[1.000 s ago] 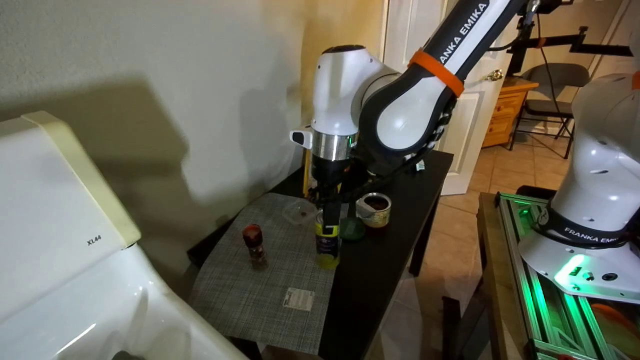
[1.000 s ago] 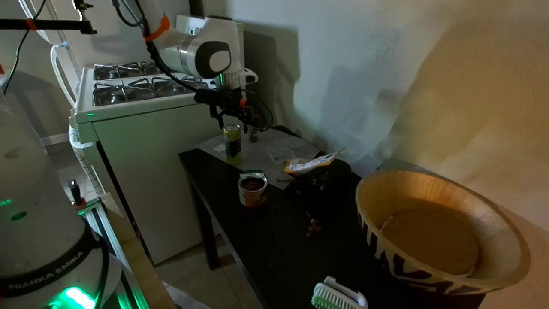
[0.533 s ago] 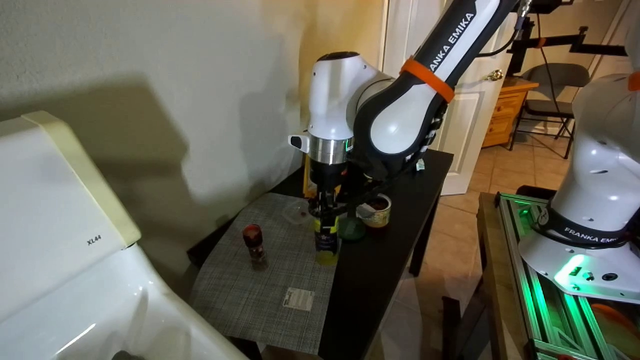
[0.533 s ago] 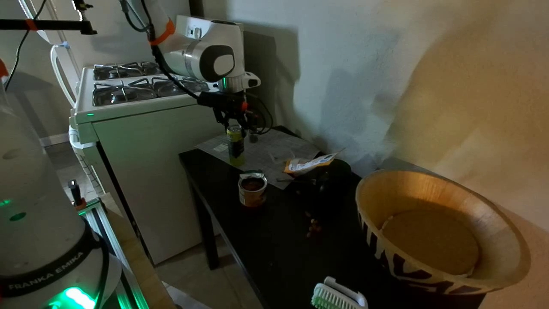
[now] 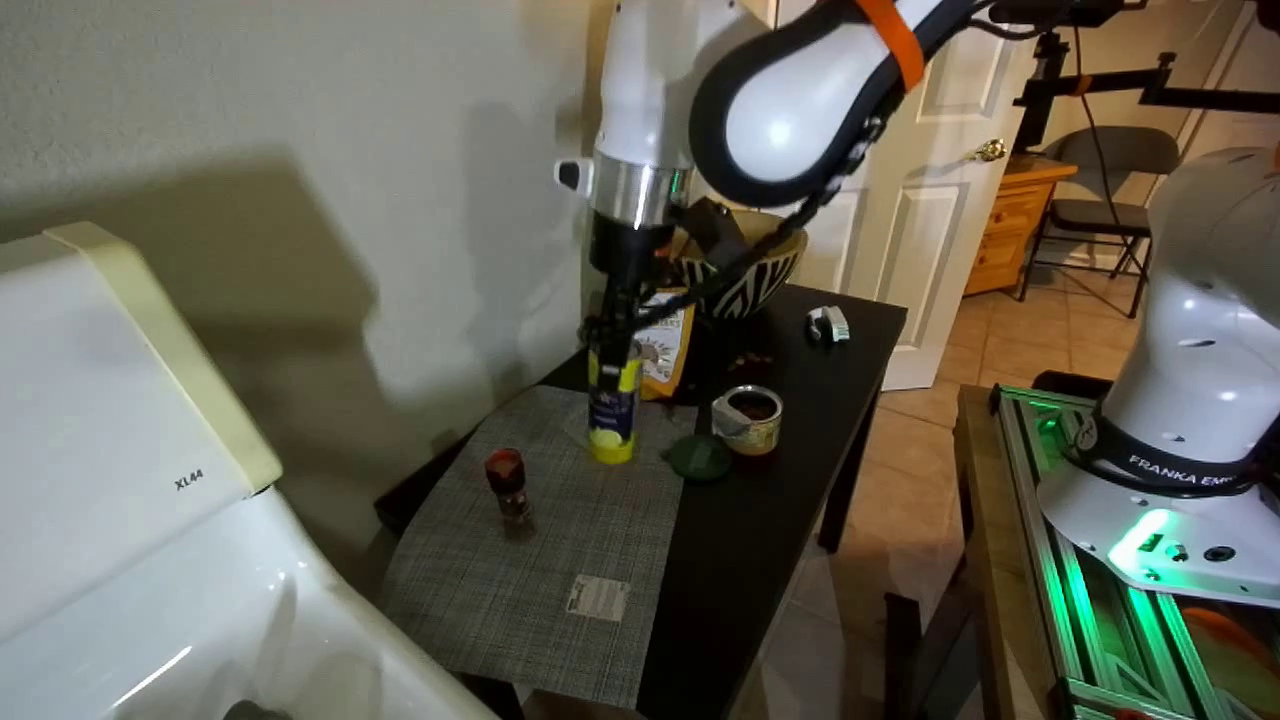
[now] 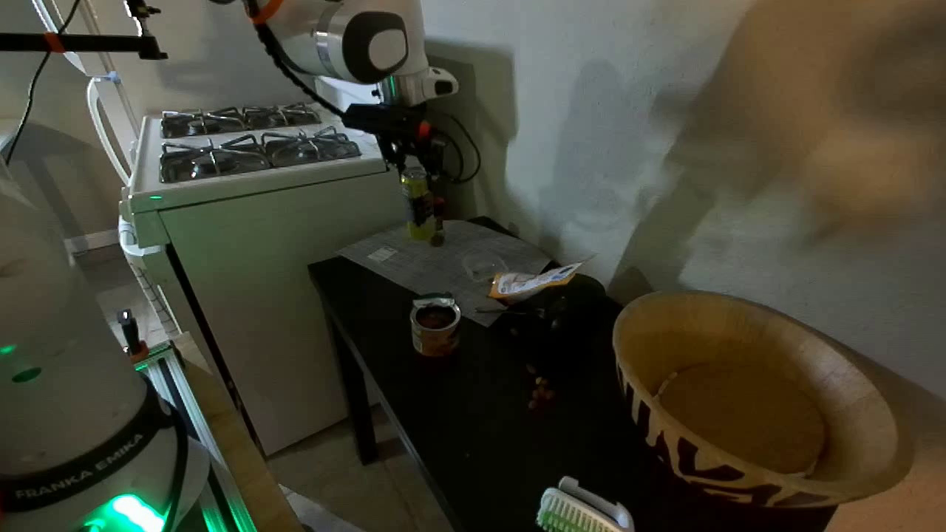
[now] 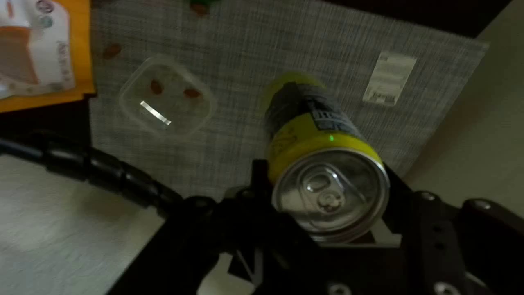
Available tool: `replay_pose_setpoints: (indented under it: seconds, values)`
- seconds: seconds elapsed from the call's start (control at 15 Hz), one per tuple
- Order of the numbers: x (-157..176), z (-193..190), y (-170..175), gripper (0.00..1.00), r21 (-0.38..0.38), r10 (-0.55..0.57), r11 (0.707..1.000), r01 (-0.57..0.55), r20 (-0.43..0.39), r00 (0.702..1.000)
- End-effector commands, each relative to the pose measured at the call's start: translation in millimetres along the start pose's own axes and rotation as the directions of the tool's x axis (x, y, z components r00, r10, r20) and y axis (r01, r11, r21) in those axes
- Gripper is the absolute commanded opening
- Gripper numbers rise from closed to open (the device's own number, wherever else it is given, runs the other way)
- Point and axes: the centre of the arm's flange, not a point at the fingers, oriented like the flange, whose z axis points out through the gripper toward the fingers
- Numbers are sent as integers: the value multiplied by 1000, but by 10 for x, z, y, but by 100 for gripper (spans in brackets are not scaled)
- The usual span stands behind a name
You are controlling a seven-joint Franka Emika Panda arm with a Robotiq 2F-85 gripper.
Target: Put the can in the brown bowl
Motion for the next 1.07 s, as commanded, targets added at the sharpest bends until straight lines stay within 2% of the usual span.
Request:
replay_pose_setpoints:
  seconds: [0.0,0.13,0.33,0.53,0.73,1.0]
  values:
    - [246,-749,652,38,-51,174,983,-178,-85,981]
    - [307,-1033,1218,38,-82,278,955,-285,-93,956]
    - [200,-1334,2150,38,-156,412,897,-414,-46,910]
    - [-120,-1597,2835,38,-234,549,807,-542,-41,835]
    - [-576,-1633,3228,38,-275,662,719,-638,-7,749]
    - [-1065,-1504,3716,38,-209,739,643,-737,-84,669]
